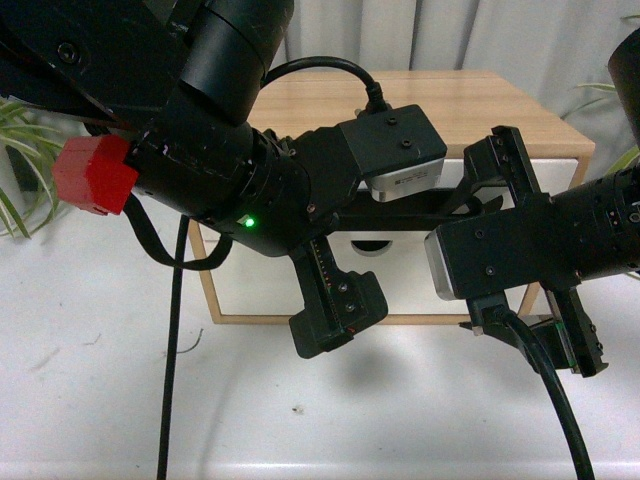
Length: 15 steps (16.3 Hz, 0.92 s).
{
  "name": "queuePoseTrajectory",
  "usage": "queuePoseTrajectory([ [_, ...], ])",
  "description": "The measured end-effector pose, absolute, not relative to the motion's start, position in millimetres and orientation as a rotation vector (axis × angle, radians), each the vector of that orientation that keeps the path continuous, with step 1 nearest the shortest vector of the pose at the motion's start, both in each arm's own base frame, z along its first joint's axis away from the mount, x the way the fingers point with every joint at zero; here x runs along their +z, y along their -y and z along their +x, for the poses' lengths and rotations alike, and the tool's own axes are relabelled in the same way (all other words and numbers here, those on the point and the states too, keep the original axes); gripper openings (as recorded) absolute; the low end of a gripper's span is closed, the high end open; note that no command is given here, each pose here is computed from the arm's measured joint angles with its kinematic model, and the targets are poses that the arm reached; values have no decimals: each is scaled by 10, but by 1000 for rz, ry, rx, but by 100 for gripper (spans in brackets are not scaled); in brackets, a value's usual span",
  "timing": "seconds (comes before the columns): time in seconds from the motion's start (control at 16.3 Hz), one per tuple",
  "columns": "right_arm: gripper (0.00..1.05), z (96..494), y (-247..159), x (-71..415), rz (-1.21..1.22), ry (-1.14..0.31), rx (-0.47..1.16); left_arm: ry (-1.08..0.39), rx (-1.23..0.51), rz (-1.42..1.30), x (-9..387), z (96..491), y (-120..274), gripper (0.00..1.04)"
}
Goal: Pull drawer
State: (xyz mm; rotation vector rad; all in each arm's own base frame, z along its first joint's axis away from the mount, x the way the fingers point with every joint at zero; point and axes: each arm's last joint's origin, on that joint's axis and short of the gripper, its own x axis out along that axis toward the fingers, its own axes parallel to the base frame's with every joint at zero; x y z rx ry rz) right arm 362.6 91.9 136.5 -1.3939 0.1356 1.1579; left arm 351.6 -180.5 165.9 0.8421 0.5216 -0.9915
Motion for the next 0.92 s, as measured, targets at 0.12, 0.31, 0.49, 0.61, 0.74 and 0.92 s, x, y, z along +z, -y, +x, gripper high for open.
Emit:
queuePoseTrajectory([
  [0.12,98,3613,-915,1364,-1386,-140,1156,-523,-992,842,1655,3514,1804,98],
  [0.31,98,3569,-902,1365,-1373,-152,1155,-522,-1002,840,1642,3483,1809,98],
  [0.49,98,3275,-889,1350,-1361,-193,1152,-510,-1021,845,1602,3233,1750,98],
  [0.61,98,3169,-917,1344,-1351,-186,1154,-503,-1026,847,1587,3118,1725,98],
  [0.74,98,3049,-939,1326,-1344,-176,1155,-491,-1029,840,1575,3018,1717,98],
  [0.92,98,2839,-964,1309,-1325,-174,1154,-485,-1040,827,1562,2830,1706,98],
])
